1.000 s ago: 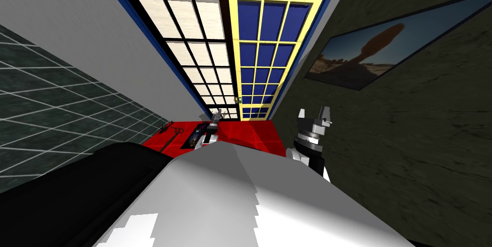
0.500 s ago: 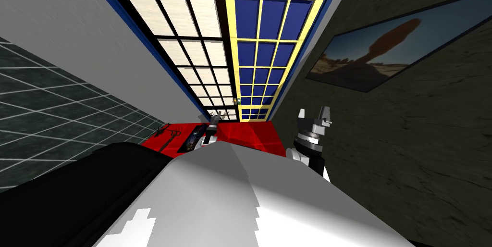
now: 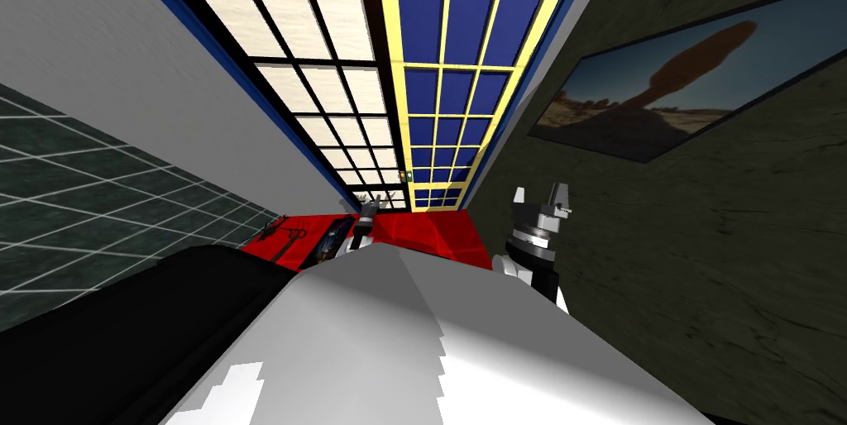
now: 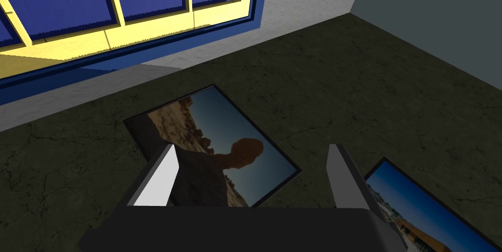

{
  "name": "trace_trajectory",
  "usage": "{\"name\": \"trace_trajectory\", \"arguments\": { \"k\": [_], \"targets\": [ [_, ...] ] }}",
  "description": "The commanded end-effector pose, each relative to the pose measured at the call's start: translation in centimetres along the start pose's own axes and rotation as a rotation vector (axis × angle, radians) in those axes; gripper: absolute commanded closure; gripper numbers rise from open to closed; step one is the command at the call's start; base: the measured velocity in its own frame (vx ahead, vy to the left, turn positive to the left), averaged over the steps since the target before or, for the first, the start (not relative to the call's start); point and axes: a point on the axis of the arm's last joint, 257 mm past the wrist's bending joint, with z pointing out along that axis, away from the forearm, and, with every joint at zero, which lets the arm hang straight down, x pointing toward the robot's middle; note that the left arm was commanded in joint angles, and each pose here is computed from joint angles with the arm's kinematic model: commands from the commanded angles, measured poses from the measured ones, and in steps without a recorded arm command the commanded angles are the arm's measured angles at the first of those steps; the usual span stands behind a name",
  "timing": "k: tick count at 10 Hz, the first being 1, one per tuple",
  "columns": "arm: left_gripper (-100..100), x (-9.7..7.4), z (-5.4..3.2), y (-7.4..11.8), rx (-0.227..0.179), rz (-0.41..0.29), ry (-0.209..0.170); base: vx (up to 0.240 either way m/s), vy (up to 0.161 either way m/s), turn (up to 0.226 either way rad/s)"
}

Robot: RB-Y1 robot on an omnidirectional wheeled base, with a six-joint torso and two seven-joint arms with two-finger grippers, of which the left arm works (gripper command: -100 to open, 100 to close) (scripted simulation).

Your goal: Pull the door open

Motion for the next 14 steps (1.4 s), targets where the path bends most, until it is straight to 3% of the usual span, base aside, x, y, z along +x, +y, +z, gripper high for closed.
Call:
{"name": "trace_trajectory", "arguments": {
  "k": [1, 14],
  "targets": [
    [-100, 0.6, -0.26, 0.6, -0.012, 0.038, 0.009, 0.103, 0.0, -0.024],
    [-100, 5.0, -3.34, 5.6, -0.094, 0.279, 0.094, 0.099, 0.003, -0.021]
  ]
}}
